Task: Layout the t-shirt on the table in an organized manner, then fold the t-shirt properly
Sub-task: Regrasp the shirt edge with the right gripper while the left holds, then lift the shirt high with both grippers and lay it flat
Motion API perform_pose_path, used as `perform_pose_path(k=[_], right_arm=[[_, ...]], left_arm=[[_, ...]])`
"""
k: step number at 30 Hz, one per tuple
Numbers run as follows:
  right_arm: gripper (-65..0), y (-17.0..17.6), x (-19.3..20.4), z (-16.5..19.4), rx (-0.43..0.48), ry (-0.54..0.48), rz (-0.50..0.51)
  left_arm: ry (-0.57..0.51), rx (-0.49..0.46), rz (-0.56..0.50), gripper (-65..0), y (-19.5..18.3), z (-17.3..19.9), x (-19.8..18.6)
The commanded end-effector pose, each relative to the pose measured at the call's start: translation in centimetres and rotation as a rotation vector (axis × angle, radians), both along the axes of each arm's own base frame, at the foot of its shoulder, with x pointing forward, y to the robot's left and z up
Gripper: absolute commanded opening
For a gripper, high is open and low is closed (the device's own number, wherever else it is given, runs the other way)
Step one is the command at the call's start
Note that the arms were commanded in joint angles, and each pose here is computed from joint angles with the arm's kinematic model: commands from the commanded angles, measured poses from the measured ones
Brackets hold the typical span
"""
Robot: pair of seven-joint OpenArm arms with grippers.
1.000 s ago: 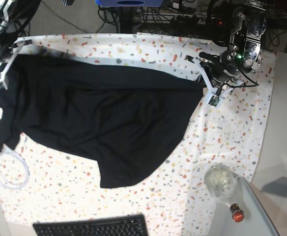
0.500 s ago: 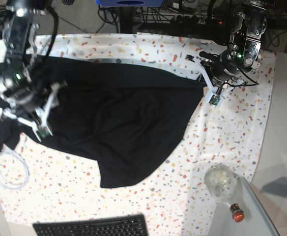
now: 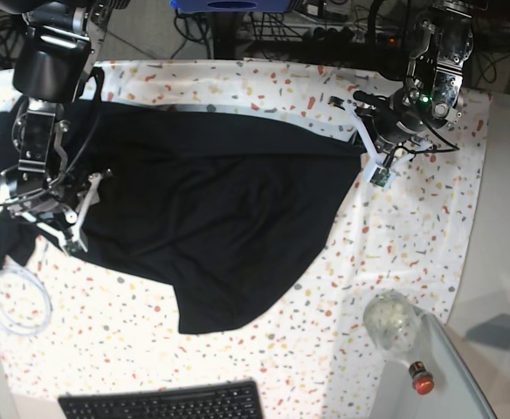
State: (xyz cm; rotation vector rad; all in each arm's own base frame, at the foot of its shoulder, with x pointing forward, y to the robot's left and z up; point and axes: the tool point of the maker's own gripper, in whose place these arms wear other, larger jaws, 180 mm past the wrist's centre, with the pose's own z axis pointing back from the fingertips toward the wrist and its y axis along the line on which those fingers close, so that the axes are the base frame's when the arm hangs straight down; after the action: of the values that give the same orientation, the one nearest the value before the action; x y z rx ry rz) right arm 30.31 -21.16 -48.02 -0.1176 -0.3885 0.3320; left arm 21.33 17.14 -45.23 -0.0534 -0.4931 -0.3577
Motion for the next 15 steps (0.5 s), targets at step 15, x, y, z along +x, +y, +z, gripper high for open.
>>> perform_pose_path(k=[15], right_arm=[[-65.0,-8.4,3.0,12.9,-0.246,-0.290,-0.113]], left_arm=[[-0.234,0.270,-0.175,-65.0,-0.1,5.2,8.0]])
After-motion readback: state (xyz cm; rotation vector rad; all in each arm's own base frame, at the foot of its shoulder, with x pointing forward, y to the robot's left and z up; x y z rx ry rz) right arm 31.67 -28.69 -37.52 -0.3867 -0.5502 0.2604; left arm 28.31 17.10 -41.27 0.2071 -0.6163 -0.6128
